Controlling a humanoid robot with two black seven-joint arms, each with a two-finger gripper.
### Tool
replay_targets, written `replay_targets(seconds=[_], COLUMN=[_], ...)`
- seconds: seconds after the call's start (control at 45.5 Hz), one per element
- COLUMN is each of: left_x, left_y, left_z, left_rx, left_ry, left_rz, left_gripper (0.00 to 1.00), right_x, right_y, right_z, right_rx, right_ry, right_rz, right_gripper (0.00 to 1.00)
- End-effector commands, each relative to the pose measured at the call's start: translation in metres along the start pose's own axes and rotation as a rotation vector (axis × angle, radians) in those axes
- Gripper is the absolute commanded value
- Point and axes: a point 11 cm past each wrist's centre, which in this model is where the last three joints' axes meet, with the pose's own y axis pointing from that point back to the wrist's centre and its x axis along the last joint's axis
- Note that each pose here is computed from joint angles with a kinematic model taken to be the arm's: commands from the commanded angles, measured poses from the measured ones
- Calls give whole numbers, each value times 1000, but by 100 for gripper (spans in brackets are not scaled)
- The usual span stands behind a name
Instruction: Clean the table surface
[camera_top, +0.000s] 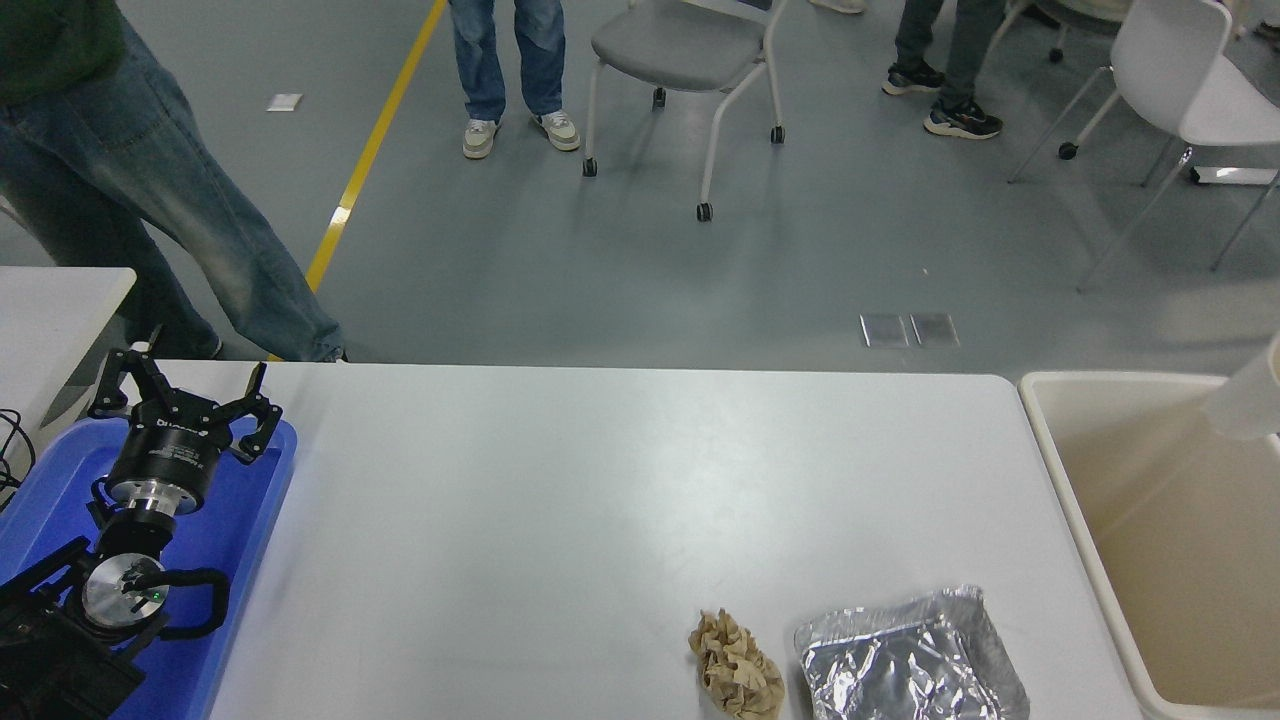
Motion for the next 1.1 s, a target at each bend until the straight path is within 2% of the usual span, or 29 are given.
replay_targets(seconds=[0.0,0.154,0.505,0.813,1.077], left_x=[0,0,0,0,0], left_y=[0,0,0,0,0], left_z=[0,0,0,0,0], left_rx=[0,0,0,0,0], left_ry=[0,0,0,0,0], left_rz=[0,0,0,0,0], left_gripper=[100,100,100,100,100], right_x=[-41,-79,-122,-138,-145], right_y=[-24,-41,-71,-101,-108], right_z=[11,18,23,-10,-26], right_rx=[-62,-122,-216,-245,-245], right_ry=[-11,-43,-32,17,15], right_rz=[-18,-44,-47,-50,-56], right_gripper=[0,0,0,0,0])
